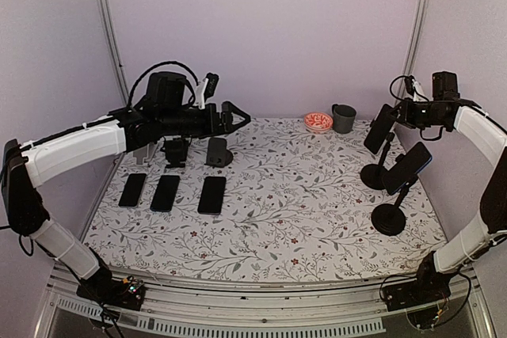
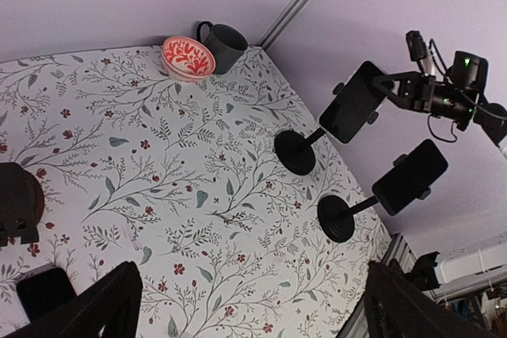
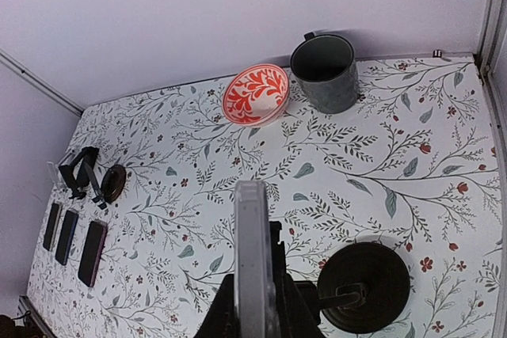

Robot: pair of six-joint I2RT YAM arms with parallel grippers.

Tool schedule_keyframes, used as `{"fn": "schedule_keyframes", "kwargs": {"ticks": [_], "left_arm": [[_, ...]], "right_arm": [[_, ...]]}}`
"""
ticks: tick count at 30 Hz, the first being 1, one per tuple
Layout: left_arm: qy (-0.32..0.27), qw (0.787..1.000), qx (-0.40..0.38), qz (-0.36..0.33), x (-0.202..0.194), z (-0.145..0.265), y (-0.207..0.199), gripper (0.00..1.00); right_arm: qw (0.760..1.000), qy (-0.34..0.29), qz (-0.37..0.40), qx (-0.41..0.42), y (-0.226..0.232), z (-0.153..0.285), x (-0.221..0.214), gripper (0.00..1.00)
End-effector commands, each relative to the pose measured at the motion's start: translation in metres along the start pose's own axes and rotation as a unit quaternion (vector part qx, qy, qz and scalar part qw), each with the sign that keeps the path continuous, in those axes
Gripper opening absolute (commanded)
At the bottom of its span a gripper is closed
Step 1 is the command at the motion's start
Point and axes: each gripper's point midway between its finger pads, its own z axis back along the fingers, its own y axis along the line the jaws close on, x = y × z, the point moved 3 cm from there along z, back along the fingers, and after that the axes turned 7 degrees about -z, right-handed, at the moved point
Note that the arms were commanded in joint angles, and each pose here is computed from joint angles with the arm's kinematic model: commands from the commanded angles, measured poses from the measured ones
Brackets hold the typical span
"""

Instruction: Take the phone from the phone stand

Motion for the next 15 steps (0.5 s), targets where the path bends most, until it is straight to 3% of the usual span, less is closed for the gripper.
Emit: {"fn": "schedule_keyframes", "kwargs": {"ticks": [1, 15], "left_arm": [[-0.011, 1.0, 0.003, -0.011, 0.004, 0.003, 0.004, 0.99], [-0.024, 0.998, 0.052, -0.039, -0.002, 0.011, 0.018, 0.99]], "right_arm": [[0.999, -0.022, 0.019, 0.033, 0.015, 0.005, 0.018, 0.03], [0.985, -0.034, 0.075, 0.153, 0.084, 0.016, 0.032, 0.0]]}}
